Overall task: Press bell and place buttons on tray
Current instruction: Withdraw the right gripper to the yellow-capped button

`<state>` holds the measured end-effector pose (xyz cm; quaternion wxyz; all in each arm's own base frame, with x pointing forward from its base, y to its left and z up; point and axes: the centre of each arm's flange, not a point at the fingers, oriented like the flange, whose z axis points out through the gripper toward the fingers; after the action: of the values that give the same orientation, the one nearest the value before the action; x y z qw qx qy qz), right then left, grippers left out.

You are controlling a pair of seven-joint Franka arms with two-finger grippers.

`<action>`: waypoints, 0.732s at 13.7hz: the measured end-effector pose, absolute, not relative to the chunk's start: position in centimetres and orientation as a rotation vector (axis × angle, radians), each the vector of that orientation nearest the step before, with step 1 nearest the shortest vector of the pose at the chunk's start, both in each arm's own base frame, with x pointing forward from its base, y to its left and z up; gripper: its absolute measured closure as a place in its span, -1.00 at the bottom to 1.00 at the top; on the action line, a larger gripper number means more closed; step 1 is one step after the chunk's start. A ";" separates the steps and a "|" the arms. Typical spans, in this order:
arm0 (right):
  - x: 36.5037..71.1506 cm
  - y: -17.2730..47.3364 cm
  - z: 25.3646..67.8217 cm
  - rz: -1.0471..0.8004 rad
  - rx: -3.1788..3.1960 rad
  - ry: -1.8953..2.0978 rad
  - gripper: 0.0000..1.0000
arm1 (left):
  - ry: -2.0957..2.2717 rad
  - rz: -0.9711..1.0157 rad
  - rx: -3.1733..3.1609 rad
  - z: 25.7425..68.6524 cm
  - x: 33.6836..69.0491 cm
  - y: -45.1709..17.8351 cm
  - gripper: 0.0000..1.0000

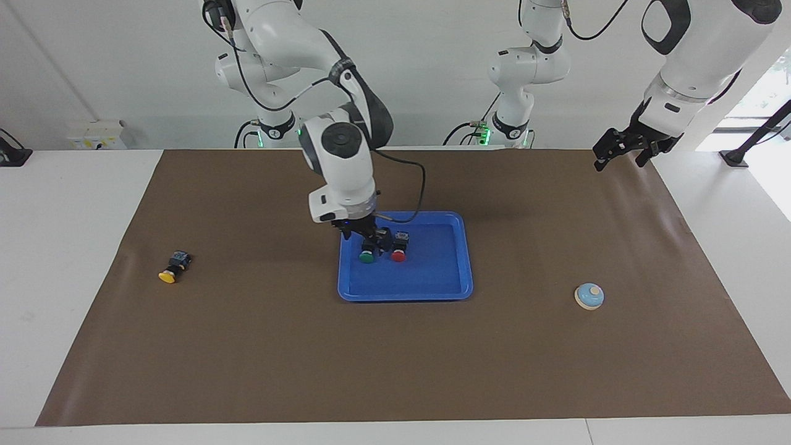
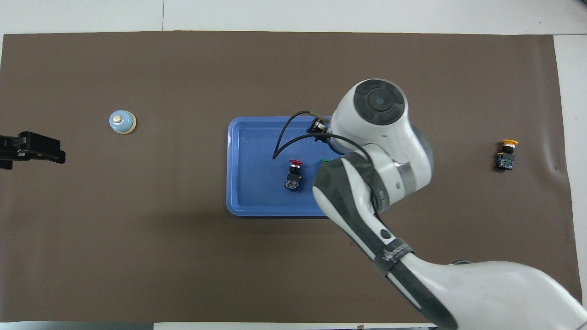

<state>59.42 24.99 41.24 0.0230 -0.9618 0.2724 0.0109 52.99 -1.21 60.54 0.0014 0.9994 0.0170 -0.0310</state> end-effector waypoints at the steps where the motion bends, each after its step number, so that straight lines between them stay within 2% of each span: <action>1: 60.2 21.0 42.7 0.045 -2.997 0.804 -1.00 | 0.053 -0.097 3.137 60.5 53.0 -1.2 -1.00; 4: 61.9 8.8 44.4 0.050 -3.076 0.658 -1.00 | 0.053 -0.097 3.137 60.5 53.0 -1.2 -1.00; 7: 61.8 -2.0 41.8 0.064 -3.129 0.529 -1.00 | 0.053 -0.097 3.137 60.5 53.0 -1.2 -1.00; 10: 60.3 -9.5 38.4 -0.005 -3.173 0.476 -1.00 | 0.053 -0.097 3.137 60.5 53.0 -1.2 -1.00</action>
<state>60.26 -9.46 38.38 -0.0336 -0.9884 0.1484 -0.0014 52.99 -1.21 60.54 0.0014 0.9994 0.0170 -0.0310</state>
